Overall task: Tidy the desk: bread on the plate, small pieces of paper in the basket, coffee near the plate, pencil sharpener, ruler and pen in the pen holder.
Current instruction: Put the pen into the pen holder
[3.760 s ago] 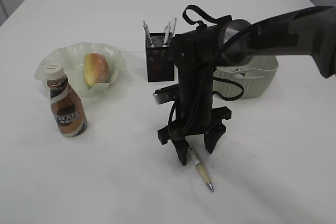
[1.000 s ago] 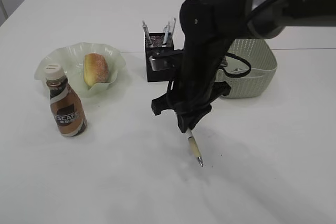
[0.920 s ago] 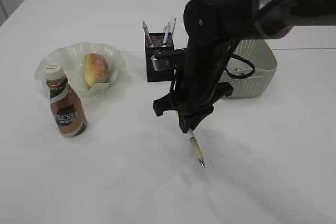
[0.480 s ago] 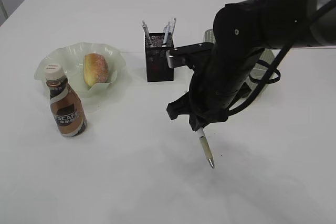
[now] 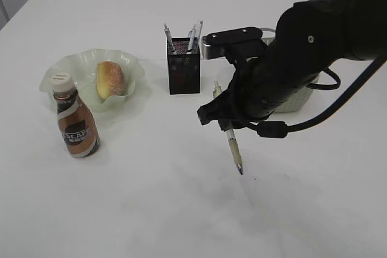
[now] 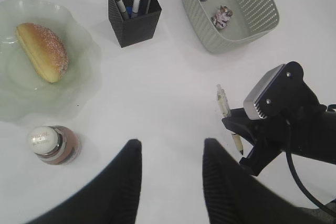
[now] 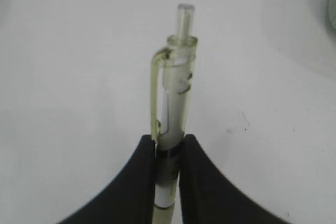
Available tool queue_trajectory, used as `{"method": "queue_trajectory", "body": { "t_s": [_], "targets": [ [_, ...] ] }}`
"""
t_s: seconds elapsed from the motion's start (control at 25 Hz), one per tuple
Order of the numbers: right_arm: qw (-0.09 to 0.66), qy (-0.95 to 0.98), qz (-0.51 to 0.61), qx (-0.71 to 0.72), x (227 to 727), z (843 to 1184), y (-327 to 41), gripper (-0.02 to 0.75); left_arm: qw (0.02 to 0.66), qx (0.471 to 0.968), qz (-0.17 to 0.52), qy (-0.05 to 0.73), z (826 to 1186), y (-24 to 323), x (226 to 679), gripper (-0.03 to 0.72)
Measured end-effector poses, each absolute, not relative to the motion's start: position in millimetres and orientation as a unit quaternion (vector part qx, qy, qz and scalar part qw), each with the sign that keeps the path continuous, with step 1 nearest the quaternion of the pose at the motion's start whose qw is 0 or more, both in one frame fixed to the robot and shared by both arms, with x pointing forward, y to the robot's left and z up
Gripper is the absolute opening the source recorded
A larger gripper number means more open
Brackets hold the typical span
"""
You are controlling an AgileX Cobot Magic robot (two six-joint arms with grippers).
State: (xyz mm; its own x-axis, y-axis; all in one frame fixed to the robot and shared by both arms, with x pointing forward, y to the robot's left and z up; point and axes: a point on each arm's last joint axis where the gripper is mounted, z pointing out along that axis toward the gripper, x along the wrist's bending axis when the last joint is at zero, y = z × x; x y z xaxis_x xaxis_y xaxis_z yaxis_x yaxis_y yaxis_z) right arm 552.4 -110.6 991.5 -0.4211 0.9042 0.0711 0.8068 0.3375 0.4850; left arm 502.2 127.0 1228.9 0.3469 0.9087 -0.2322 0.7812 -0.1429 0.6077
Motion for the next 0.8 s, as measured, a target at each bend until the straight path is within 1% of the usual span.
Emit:
{"method": "queue_trajectory", "body": {
  "t_s": [0.24, 0.8],
  "targets": [
    [0.140, 0.813, 0.259, 0.503, 557.7, 995.9, -109.8, 0.073, 0.333, 0.750, 0.096, 0.563, 1228.9, 127.0, 502.2, 0.290],
    [0.149, 0.812, 0.268, 0.497, 559.5, 997.2, -109.1, 0.073, 0.333, 0.750, 0.096, 0.563, 1228.9, 127.0, 502.2, 0.290]
  ]
}}
